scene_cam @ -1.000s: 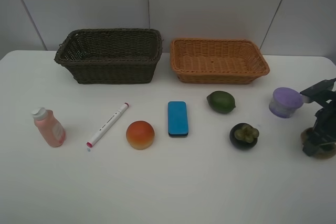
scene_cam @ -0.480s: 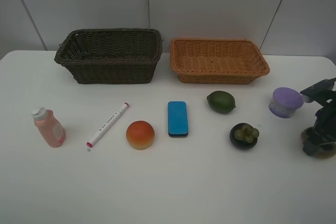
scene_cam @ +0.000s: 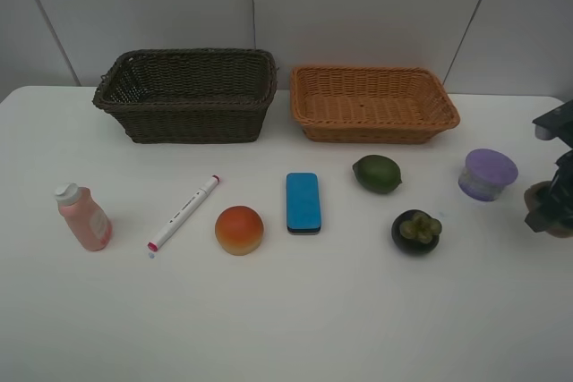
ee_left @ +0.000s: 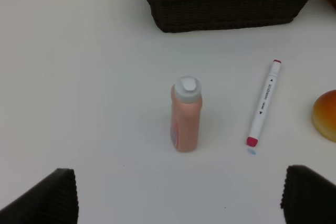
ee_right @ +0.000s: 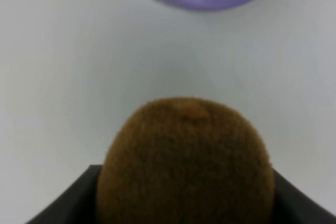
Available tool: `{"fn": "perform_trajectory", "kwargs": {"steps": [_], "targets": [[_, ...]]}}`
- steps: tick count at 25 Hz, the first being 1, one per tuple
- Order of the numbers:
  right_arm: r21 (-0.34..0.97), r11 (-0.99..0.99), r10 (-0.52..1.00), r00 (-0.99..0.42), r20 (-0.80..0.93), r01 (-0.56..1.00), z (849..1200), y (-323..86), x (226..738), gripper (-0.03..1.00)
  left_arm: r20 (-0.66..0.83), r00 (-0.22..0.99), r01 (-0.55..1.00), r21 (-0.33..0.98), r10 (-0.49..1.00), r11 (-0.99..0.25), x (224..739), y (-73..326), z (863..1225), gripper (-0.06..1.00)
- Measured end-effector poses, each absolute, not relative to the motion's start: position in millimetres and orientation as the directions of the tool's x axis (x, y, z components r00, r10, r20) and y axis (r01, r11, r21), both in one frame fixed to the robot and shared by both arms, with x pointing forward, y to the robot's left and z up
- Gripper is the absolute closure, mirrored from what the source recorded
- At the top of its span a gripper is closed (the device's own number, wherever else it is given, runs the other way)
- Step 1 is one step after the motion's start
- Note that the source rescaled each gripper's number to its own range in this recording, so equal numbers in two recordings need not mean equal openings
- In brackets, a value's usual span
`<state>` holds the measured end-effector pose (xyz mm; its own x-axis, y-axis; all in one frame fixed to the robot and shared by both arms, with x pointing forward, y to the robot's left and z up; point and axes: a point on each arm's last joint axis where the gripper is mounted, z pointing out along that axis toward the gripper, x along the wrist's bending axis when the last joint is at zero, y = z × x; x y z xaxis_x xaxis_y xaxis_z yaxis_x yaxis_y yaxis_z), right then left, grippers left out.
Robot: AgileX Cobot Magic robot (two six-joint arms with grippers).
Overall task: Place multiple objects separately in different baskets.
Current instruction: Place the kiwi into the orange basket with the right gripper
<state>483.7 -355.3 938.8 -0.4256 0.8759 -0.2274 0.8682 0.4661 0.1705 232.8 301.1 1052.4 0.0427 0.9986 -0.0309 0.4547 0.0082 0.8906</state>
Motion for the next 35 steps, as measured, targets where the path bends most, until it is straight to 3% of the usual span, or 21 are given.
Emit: {"fn": "perform_trajectory", "kwargs": {"steps": [17,27,35], "targets": [[0.445,0.615,0.787,-0.471,-0.398,0.651,1017,-303,553,0.94,-0.031,0.043,0.455,0.891,0.999,0.008,233,301,1052,-0.06],[0.524,0.681,0.731,-0.519,-0.444,0.511,1015,-256,625,0.94,-0.031,0.043,0.455,0.891,0.999,0.008,233,301,1052,-0.06],[0.645,0.594,0.798,-0.456,-0.394,0.481,1000,-241,666,0.94,-0.031,0.042,0.455,0.891,0.999,0.009,233,301,1052,-0.06]]}}
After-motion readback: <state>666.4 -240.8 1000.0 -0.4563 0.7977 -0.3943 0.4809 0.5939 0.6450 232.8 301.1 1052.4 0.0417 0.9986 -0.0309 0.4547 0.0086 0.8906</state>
